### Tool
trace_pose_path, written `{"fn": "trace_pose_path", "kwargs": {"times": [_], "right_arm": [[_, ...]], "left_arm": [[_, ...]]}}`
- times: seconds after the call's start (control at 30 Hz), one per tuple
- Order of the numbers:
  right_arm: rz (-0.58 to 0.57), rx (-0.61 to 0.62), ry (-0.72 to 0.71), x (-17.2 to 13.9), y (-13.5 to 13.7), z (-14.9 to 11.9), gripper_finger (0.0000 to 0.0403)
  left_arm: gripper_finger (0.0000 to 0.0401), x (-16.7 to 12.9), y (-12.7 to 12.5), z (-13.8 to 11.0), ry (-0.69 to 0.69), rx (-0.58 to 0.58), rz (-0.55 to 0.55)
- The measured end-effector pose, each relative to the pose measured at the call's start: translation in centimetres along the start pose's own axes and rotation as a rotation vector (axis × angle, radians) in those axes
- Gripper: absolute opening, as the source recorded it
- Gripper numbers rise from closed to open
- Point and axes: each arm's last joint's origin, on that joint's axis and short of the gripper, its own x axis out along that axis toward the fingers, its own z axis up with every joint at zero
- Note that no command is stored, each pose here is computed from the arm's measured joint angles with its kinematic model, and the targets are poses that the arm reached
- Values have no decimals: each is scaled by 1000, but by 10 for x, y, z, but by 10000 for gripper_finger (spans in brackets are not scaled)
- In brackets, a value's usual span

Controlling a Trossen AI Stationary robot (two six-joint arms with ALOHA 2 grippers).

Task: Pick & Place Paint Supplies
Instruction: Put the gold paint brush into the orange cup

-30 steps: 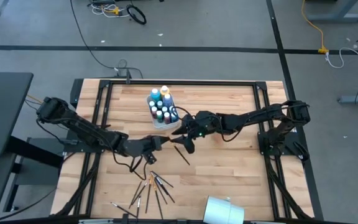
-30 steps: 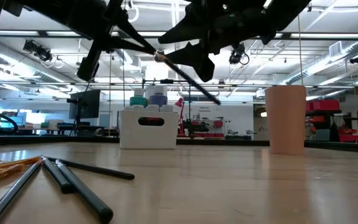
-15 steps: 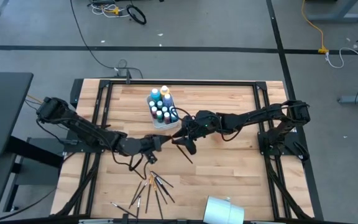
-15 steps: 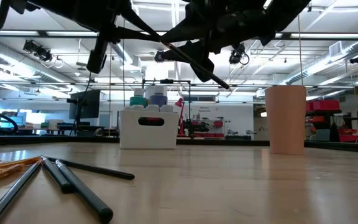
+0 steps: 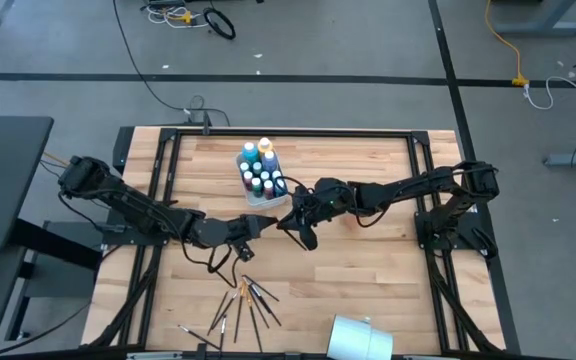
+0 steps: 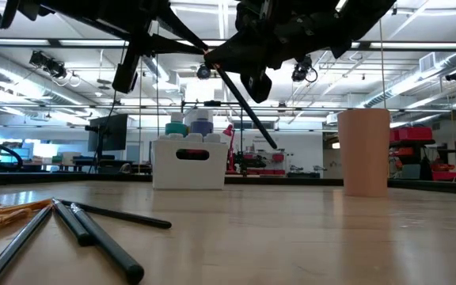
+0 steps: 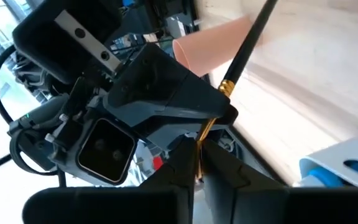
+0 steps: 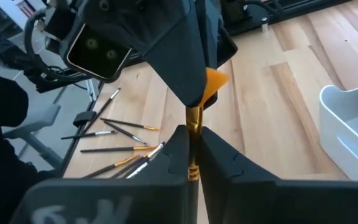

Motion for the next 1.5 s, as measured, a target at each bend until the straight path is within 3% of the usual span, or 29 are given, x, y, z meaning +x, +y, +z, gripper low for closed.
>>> {"fn": "trace_pose_path", "kwargs": {"times": [0.33,0.5,0.7,1.0,1.1,1.3,1.5], "right_arm": [[-25,23,18,-2,-8,0,13],[-75,59,27,-7,-19,2,18],[-130,44,26,-35,-15,18,15],[-393,-213,-134,-116,36,52,14],[-513,-261,-160,-137,54,51,14],[-671,-302,-69,-149,71,33,14],[-790,-292,-1,-149,72,21,14]], "left_arm": [[55,-1,0,1,12,-116,-4],[67,-3,3,0,87,-171,24],[77,-3,11,-4,178,-410,101],[70,-11,28,-31,154,-845,209],[68,-14,31,-48,87,-994,193],[68,-15,22,-77,-124,-1259,-13],[68,-10,17,-90,-271,-1404,-141]]}}
